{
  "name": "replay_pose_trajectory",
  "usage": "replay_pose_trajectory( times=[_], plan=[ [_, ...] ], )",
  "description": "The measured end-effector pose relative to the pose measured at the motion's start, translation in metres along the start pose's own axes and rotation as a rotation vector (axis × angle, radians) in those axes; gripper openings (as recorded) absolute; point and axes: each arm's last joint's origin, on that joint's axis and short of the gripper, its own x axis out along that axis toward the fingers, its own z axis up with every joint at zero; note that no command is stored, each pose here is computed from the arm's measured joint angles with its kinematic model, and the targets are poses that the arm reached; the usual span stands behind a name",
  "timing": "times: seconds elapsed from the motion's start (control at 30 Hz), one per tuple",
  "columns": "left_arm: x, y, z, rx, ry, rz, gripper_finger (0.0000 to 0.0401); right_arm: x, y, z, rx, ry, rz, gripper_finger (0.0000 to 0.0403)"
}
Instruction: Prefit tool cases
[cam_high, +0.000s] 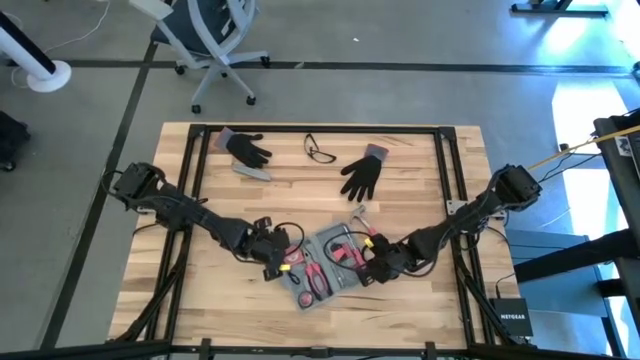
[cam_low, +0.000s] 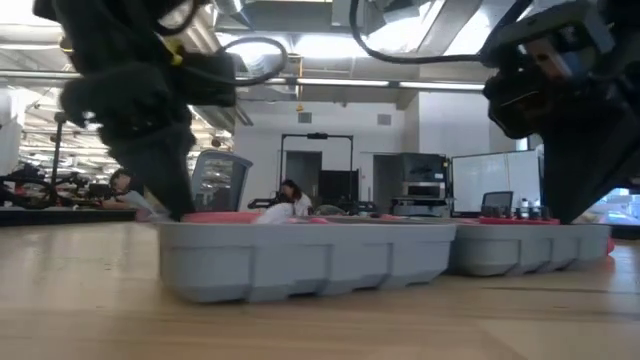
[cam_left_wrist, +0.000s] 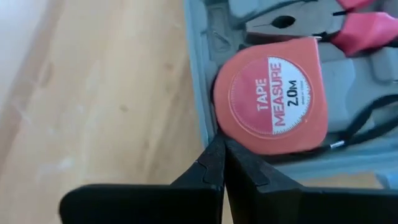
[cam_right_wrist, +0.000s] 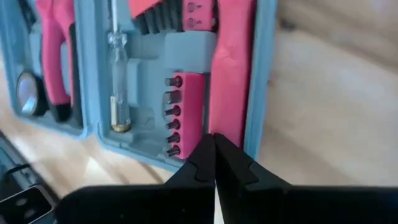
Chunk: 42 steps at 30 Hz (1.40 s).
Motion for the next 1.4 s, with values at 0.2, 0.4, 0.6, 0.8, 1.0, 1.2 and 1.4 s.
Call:
replay_pose_trajectory(
  times=[0.2, 0.4, 0.6, 0.8, 1.0, 1.2, 1.4],
  plan=[
    [0.006, 0.017, 0.01, 0.089, 0.008, 0.029, 0.0, 0.0, 0.003, -0.005, 0.047, -0.005, 0.036, 0.0],
    [0.009, 0.031, 0.016, 0.104, 0.015, 0.051, 0.0, -0.001, 0.01, -0.004, 0.061, -0.007, 0.101, 0.0],
    [-0.006, 0.041, 0.022, 0.072, -0.014, 0.043, 0.0, -0.001, 0.01, -0.005, 0.056, -0.011, 0.105, 0.0],
    [-0.028, 0.041, 0.024, 0.056, -0.076, 0.04, 0.0, -0.003, 0.013, -0.003, 0.034, -0.04, 0.135, 0.0],
    [-0.033, 0.018, 0.024, -0.046, -0.171, -0.044, 0.0, -0.004, 0.019, -0.002, 0.046, -0.075, 0.194, 0.0],
    [-0.015, -0.01, 0.016, -0.088, -0.182, -0.096, 0.0, 0.0, 0.017, 0.01, 0.066, -0.115, 0.175, 0.0],
    [-0.009, -0.022, 0.012, -0.145, -0.19, -0.128, 0.0, 0.001, 0.017, 0.02, 0.027, -0.092, 0.168, 0.0]
  ],
)
